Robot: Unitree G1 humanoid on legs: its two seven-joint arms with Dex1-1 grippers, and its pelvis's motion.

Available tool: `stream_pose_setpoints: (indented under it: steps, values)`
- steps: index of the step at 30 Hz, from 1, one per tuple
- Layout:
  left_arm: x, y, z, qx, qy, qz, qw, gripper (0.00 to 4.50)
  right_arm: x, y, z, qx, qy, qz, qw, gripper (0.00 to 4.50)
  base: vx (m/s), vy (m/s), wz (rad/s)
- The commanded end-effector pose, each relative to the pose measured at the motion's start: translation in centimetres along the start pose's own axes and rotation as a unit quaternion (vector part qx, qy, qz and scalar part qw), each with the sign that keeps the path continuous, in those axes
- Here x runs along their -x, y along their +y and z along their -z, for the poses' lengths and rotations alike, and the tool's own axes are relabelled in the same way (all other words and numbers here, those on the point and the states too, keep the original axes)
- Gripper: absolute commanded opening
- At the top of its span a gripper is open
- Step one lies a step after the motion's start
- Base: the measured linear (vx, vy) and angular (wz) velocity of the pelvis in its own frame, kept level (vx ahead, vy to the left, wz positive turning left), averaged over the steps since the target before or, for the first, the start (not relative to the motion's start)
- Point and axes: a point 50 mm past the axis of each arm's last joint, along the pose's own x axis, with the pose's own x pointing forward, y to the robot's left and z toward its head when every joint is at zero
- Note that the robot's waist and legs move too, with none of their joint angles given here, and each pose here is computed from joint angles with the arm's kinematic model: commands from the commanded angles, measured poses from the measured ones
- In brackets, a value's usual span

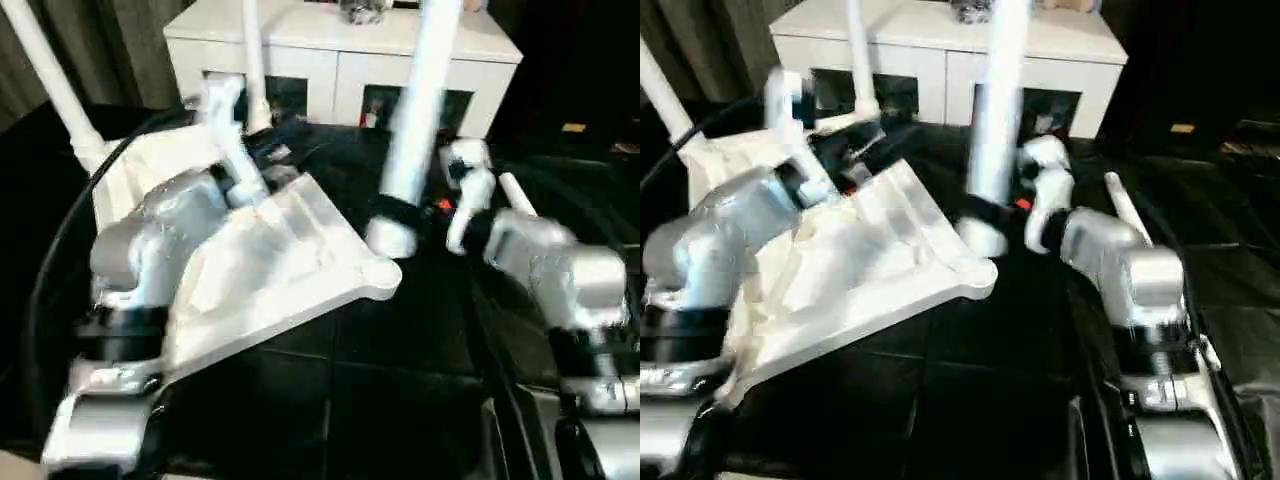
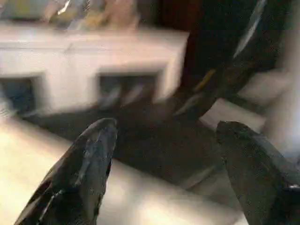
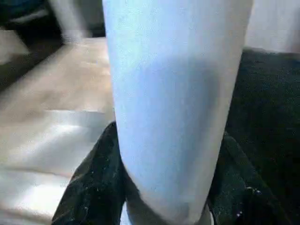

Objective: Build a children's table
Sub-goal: Pick table leg

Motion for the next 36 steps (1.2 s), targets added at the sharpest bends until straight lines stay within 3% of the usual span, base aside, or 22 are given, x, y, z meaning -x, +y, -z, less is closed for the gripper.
stream_pose_setpoints:
  steps: [1, 2, 4, 5, 10, 11, 13, 15, 16, 17, 23, 29, 36]
  values:
    - [-0.4, -1.8, 2.3, -0.059, 0.045, 0.025, 0.997, 3.80, 0.5, -0.6, -0.4, 0.035, -0.030, 0.034, 0.998, 1.88, 0.000, 0.000, 0.00]
    - [-0.2, -3.0, 3.4, -0.047, 0.055, 0.050, 0.996, 3.80, 0.8, -0.8, -0.2, 0.049, -0.034, 0.048, 0.997, 1.88, 0.000, 0.000, 0.00]
    - [-0.2, -3.8, 3.9, -0.031, 0.054, 0.062, 0.996, 3.80, 1.0, -0.9, 0.0, 0.056, -0.037, 0.059, 0.996, 1.88, 0.000, 0.000, 0.00]
    - [-0.6, -4.7, 4.8, -0.017, 0.054, 0.061, 0.997, 3.80, 1.2, -0.8, 0.1, 0.044, -0.057, 0.062, 0.995, 1.88, 0.000, 0.000, 0.00]
    - [-1.8, -4.7, 5.3, 0.023, 0.052, 0.016, 0.998, 3.80, 1.5, 0.1, 0.2, 0.032, -0.095, 0.041, 0.994, 1.88, 0.000, 0.000, 0.00]
    - [-3.6, -2.9, 4.0, 0.007, 0.044, -0.059, 0.997, 3.80, 1.1, 1.9, 0.6, 0.039, -0.097, -0.009, 0.994, 1.88, 0.000, 0.000, 0.00]
    - [-5.0, -2.6, 1.5, 0.000, 0.009, -0.056, 0.998, 3.80, 0.6, 3.0, 1.2, 0.042, -0.090, -0.032, 0.995, 1.87, 0.000, 0.000, 0.00]
    - [-5.5, -3.6, -1.4, 0.026, -0.043, -0.003, 0.999, 3.80, 0.2, 3.1, 1.6, 0.055, -0.077, -0.027, 0.995, 1.87, 0.000, 0.000, 0.00]
    - [-5.5, -3.6, -1.4, 0.026, -0.043, -0.003, 0.999, 3.80, 0.2, 3.1, 1.6, 0.055, -0.077, -0.027, 0.995, 1.87, 0.000, 0.000, 0.00]
    - [-5.4, -4.4, -3.1, 0.036, -0.076, 0.028, 0.996, 3.80, 0.1, 3.0, 1.9, 0.061, -0.069, -0.025, 0.995, 1.87, 0.000, 0.000, 0.00]
    - [-5.0, -6.6, -5.9, 0.044, -0.126, 0.108, 0.985, 3.80, 0.0, 3.0, 2.6, 0.068, -0.052, -0.025, 0.996, 1.87, 0.000, 0.000, 0.00]
    - [-4.2, -8.3, -6.4, 0.056, -0.138, 0.182, 0.972, 3.80, -0.2, 2.9, 2.8, 0.074, -0.045, -0.029, 0.996, 1.87, 0.000, 0.000, 0.00]
    - [-4.0, -8.9, -6.0, 0.057, -0.132, 0.206, 0.968, 3.80, -0.5, 3.0, 2.9, 0.079, -0.037, -0.038, 0.995, 1.86, 0.000, 0.000, 0.00]
